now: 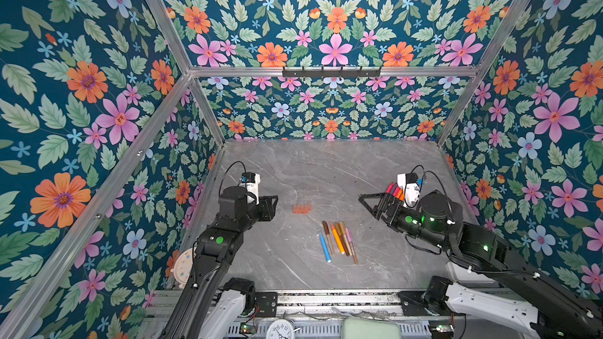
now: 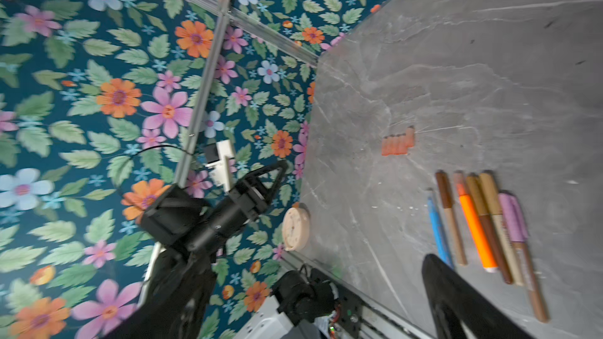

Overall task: Remove pen caps from pens
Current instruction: Pick up the pen from the bottom-center of the table.

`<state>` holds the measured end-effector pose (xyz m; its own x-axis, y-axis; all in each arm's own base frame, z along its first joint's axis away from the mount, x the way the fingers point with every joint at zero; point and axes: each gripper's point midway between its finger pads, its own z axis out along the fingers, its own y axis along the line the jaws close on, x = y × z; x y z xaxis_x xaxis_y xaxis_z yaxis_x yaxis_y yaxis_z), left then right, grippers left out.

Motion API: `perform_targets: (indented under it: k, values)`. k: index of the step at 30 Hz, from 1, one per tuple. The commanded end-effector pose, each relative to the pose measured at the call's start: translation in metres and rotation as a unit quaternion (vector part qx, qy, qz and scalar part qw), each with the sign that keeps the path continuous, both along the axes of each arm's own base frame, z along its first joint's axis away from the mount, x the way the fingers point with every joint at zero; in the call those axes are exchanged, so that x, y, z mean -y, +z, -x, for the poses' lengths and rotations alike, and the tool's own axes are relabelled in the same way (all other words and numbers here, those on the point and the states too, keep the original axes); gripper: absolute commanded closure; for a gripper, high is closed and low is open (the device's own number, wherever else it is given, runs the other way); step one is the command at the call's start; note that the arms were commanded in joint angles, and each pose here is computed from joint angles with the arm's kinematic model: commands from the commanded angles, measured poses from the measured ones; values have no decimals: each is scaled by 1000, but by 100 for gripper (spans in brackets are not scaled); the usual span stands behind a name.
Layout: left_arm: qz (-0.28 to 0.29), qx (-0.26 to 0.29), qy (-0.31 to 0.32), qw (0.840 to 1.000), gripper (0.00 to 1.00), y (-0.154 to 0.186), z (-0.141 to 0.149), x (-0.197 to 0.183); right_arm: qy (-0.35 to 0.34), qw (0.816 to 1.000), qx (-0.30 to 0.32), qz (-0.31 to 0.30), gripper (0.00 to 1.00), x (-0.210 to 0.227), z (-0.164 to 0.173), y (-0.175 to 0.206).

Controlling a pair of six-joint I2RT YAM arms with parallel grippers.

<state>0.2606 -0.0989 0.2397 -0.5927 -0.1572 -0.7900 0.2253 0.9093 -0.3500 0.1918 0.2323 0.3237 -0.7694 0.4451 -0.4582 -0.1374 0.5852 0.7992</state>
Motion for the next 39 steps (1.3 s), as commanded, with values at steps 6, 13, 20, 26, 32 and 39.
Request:
perform_targets:
  k: [6,13,20,26,32,39]
  values:
    - [10,29,-3,1000,51,17,8,0,59,973,-84,207,12,-20,-7,-123]
    - [22,57,2,998,51,43,27,-6,117,961,-142,206,12,-67,-1,-172]
    - [24,66,2,998,51,37,29,-7,123,954,-126,244,1,-88,-9,-160]
    - [25,72,2,997,51,40,32,-8,115,952,-122,257,1,-107,-14,-152]
    - [23,72,6,997,50,39,32,-9,109,942,-138,286,1,-113,-17,-154]
    - [20,74,15,997,50,39,31,-12,105,947,-122,279,1,-115,-22,-147]
